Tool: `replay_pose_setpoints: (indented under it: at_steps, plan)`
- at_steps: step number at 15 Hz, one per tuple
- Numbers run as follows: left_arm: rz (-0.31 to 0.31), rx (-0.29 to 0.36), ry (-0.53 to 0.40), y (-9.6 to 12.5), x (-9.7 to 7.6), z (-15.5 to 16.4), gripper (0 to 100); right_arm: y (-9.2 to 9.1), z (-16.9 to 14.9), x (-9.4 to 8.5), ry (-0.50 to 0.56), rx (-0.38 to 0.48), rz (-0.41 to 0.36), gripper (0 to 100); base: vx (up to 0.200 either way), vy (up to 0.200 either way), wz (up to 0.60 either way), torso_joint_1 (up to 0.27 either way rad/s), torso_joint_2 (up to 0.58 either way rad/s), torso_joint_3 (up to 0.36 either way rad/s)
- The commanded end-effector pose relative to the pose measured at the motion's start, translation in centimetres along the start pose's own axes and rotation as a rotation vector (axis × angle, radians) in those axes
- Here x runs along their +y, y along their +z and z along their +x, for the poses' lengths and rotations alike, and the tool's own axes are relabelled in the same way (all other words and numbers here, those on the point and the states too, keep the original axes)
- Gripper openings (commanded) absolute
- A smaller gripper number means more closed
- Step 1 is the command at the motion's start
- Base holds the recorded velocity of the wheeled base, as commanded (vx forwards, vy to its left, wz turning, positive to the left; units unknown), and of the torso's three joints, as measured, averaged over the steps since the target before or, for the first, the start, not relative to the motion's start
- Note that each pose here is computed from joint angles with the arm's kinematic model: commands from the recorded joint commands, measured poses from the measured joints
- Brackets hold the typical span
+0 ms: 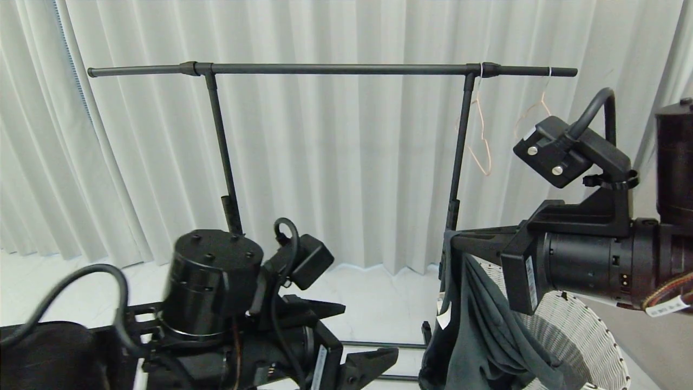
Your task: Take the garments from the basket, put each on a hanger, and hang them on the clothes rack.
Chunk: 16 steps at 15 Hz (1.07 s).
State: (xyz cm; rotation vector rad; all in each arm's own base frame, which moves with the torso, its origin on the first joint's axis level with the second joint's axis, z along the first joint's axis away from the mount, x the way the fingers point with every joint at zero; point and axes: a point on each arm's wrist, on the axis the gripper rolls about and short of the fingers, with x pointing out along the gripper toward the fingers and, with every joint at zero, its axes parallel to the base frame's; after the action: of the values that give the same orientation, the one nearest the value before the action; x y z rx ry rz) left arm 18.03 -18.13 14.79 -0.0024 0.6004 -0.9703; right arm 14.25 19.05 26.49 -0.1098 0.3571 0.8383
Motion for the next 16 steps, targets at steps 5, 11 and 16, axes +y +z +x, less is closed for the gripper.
replay_pose_setpoints:
  at_steps: [5,11,16]
  plan:
    - [-0.002,0.064,-0.019,-0.8,1.6,8.7,100,0.1,-0.6,-0.1,0.0,-0.012,0.015,0,0.0,0.0,0.0,0.0,0.0,0.0]
    - [0.01,0.095,-0.054,-1.6,1.3,11.2,100,0.0,-0.6,-0.1,0.003,-0.012,0.017,0,0.0,0.0,0.0,0.0,0.0,0.0]
    - [0.018,0.041,-0.036,-1.1,2.4,14.0,100,0.0,-1.0,-0.1,0.008,-0.016,0.015,0,0.0,0.0,0.0,0.0,0.0,0.0]
